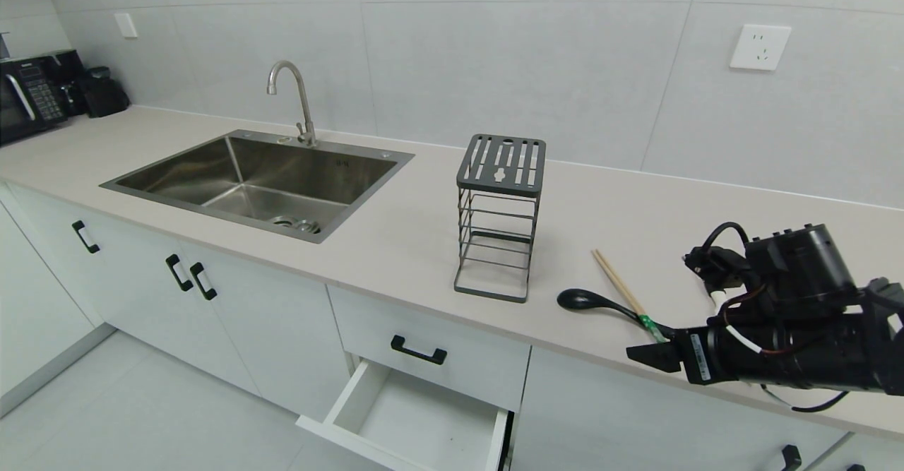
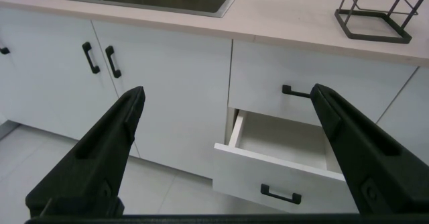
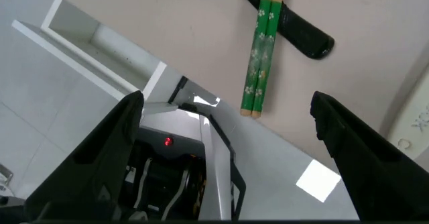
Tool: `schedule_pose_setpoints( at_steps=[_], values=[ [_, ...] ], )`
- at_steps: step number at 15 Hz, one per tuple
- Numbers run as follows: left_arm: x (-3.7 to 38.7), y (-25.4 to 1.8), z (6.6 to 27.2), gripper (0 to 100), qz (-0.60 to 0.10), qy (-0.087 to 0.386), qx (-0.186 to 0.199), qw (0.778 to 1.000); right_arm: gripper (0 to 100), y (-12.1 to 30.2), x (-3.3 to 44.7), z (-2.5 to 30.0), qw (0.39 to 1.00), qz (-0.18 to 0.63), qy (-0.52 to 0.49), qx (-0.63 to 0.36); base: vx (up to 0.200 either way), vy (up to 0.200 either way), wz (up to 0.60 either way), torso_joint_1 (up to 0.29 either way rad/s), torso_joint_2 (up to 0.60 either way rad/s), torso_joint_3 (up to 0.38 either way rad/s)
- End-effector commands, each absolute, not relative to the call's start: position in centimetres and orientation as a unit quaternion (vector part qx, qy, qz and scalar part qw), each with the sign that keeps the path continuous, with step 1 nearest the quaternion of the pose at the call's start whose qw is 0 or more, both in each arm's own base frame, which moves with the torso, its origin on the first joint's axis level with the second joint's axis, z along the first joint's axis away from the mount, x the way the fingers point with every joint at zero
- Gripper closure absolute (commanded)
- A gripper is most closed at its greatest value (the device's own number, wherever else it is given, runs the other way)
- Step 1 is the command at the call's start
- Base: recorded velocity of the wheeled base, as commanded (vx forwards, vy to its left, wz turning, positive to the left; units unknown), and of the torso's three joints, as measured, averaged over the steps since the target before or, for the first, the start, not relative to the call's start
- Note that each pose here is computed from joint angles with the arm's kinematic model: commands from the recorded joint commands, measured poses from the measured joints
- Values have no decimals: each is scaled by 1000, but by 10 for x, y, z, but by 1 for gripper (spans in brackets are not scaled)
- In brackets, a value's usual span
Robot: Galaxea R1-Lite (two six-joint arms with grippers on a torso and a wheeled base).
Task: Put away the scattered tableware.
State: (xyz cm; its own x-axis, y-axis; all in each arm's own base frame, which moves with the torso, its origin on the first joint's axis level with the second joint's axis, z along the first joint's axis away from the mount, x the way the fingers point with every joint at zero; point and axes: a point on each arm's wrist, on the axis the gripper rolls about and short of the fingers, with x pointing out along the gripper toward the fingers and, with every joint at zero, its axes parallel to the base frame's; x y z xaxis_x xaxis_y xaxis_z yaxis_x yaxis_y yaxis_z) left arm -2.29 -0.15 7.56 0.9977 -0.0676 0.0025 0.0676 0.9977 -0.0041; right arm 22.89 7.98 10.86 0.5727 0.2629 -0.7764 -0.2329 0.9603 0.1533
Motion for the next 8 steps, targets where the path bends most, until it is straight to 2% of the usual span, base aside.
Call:
schedule_pose_setpoints(
  at_steps=[1, 8],
  values=[
    [-23, -2, 76, 0, -34, -1, -2, 999, 0, 87, 235, 104, 882, 146, 447, 11, 0, 0, 0, 0, 0, 0],
    [-23, -2, 76, 0, -33, -1, -2, 999, 0, 102, 245, 96, 882, 101, 460, 6, 0, 0, 0, 0, 0, 0]
  ],
)
